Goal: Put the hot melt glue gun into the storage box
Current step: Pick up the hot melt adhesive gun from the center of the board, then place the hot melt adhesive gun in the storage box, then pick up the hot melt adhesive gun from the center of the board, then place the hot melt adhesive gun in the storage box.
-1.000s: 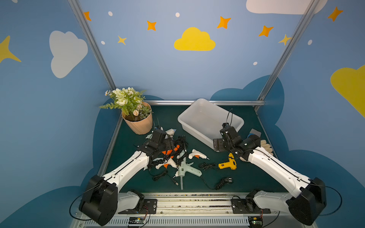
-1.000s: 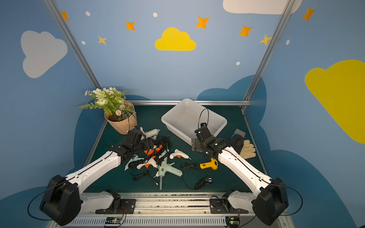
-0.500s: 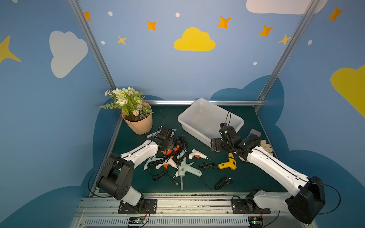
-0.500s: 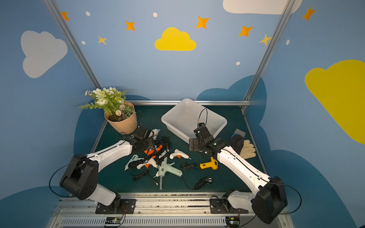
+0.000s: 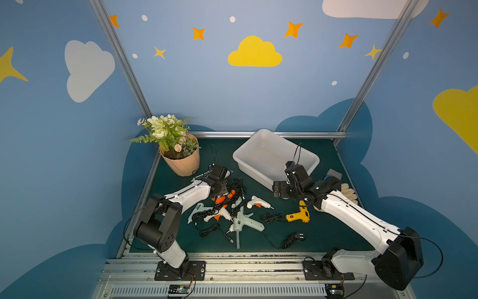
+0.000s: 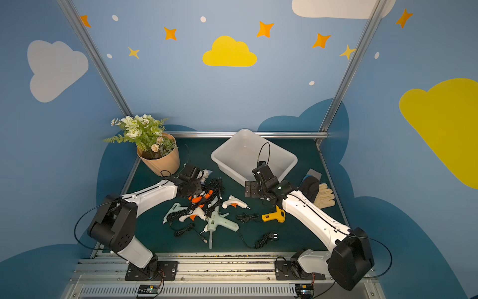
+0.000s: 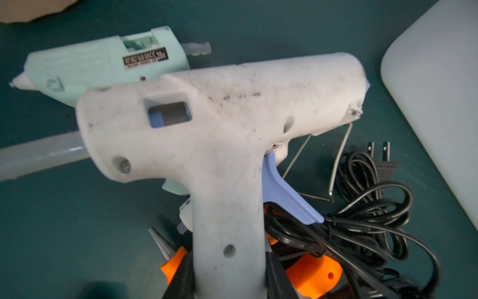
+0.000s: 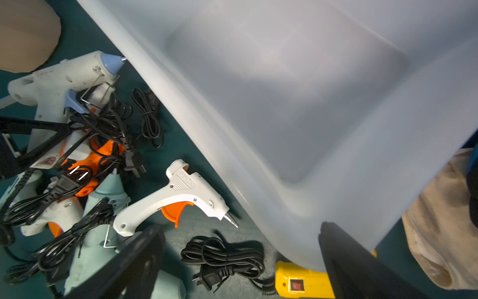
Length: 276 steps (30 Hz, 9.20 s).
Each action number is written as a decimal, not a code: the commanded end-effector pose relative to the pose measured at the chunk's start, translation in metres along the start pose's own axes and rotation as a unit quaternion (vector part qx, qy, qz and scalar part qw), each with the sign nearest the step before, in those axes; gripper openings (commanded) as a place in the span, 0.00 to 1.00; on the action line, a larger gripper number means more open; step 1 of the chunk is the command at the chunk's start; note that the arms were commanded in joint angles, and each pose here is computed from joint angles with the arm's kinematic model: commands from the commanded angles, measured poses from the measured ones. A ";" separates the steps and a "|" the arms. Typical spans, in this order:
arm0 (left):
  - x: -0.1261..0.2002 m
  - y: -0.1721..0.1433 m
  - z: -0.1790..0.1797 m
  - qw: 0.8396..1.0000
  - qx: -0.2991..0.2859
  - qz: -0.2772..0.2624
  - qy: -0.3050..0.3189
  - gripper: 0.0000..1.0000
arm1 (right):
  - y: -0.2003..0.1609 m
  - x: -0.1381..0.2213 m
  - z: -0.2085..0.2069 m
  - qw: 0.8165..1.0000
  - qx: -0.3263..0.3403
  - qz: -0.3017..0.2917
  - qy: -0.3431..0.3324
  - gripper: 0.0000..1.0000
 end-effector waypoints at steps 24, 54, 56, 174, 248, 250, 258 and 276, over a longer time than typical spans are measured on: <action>0.193 0.016 -0.076 0.863 -0.239 -0.136 -0.423 0.03 | 0.104 0.063 0.079 0.884 -0.080 -0.178 0.425 0.98; 0.206 0.013 -0.073 0.857 -0.217 -0.171 -0.434 1.00 | 0.139 0.061 0.079 0.883 -0.091 -0.199 0.415 0.00; 0.214 0.015 -0.065 0.858 -0.203 -0.197 -0.429 1.00 | 0.150 0.069 0.070 0.883 -0.099 -0.212 0.407 0.00; 0.134 -0.028 0.049 0.971 0.025 -0.117 -0.206 1.00 | -0.062 -0.041 0.102 0.933 0.300 0.192 0.054 0.76; 0.136 -0.029 0.049 0.968 0.036 -0.098 -0.227 1.00 | 0.180 0.041 -0.030 0.965 -0.086 -0.241 0.054 0.00; 0.136 -0.028 0.048 0.968 0.036 -0.097 -0.227 1.00 | 0.187 0.019 -0.046 0.961 -0.134 -0.226 0.081 0.00; 0.132 -0.027 0.044 0.969 0.029 -0.088 -0.228 1.00 | 0.192 -0.070 -0.072 0.948 -0.222 -0.185 0.133 0.00; 0.125 -0.030 0.040 0.971 0.024 -0.068 -0.230 1.00 | 0.171 -0.185 -0.058 0.951 -0.253 -0.073 0.163 0.10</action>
Point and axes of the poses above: each gripper's point midway between its finger pads, its own x axis back along the fingers, its own z axis along the line the jaws close on, y = z × x, the point moved 5 cm from there along x, back along the fingers, and after that the axes turned 8 degrees about x, right-handed, at the moved point
